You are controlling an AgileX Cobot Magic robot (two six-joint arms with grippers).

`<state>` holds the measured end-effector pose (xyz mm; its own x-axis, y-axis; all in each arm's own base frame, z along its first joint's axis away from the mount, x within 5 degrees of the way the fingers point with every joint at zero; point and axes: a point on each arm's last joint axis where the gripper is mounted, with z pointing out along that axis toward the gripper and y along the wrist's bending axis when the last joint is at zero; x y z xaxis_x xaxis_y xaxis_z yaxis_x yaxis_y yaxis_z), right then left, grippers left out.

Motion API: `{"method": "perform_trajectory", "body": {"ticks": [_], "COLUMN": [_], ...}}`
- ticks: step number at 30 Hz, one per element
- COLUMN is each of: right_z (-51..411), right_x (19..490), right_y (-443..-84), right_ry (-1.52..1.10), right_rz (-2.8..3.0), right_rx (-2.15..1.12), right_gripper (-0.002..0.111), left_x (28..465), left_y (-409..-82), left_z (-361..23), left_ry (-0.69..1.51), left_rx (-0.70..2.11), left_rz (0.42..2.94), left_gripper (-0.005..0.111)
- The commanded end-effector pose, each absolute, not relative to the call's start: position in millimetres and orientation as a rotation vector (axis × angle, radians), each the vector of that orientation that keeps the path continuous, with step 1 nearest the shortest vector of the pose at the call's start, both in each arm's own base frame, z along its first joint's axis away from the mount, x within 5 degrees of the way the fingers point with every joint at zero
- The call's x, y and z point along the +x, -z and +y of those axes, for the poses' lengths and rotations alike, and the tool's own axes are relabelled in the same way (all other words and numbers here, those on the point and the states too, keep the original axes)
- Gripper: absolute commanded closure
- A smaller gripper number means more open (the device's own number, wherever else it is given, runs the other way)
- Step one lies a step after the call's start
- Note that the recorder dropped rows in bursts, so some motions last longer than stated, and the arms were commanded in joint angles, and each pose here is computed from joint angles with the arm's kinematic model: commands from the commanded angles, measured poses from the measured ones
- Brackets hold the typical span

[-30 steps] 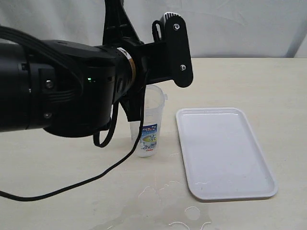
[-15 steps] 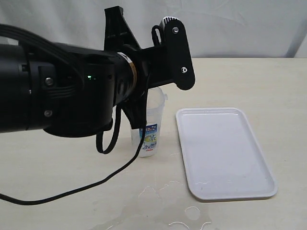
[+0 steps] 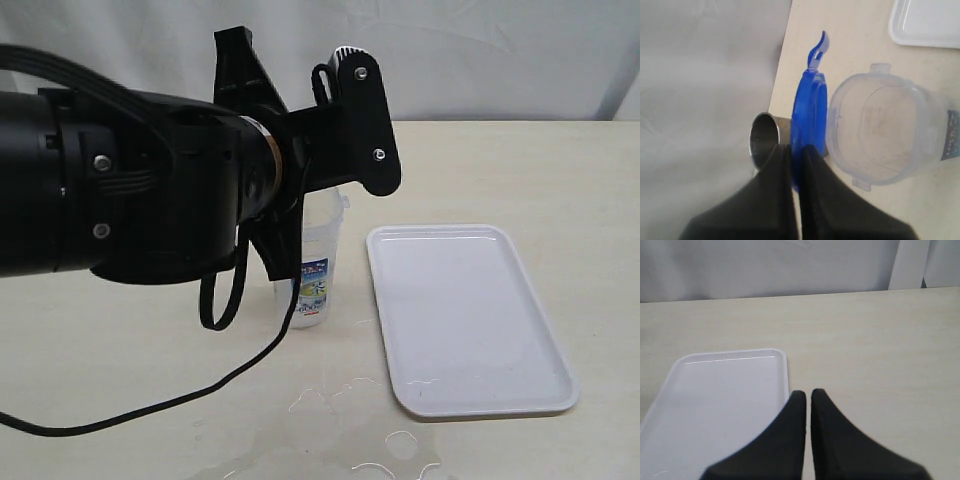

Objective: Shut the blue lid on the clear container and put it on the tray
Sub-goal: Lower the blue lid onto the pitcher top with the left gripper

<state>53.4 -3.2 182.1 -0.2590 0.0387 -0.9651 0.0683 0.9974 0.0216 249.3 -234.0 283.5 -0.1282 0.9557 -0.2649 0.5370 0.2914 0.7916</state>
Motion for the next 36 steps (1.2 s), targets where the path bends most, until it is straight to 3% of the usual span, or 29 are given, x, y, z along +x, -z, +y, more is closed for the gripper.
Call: {"method": "perform_trajectory", "body": {"ticks": [1, 21, 36], "right_z": [-3.1, -3.1, -3.1], "right_x": [53.4, 53.4, 53.4], "right_y": [-182.0, -182.0, -182.0], "right_ry": [0.032, 0.032, 0.032], "right_rz": [1.828, 1.828, 1.828], "right_rx": [0.071, 0.071, 0.071], "right_gripper": [0.104, 0.104, 0.104], "left_x": [246.8, 234.4, 234.0], "left_y": [-283.1, -268.6, -269.3], "left_z": [-239.1, -239.8, -246.1], "left_ry": [-0.612, -0.494, -0.415], "left_rx": [1.361, 1.513, 1.506], "left_rz": [1.771, 1.905, 1.872], "left_gripper": [0.107, 0.107, 0.107]}}
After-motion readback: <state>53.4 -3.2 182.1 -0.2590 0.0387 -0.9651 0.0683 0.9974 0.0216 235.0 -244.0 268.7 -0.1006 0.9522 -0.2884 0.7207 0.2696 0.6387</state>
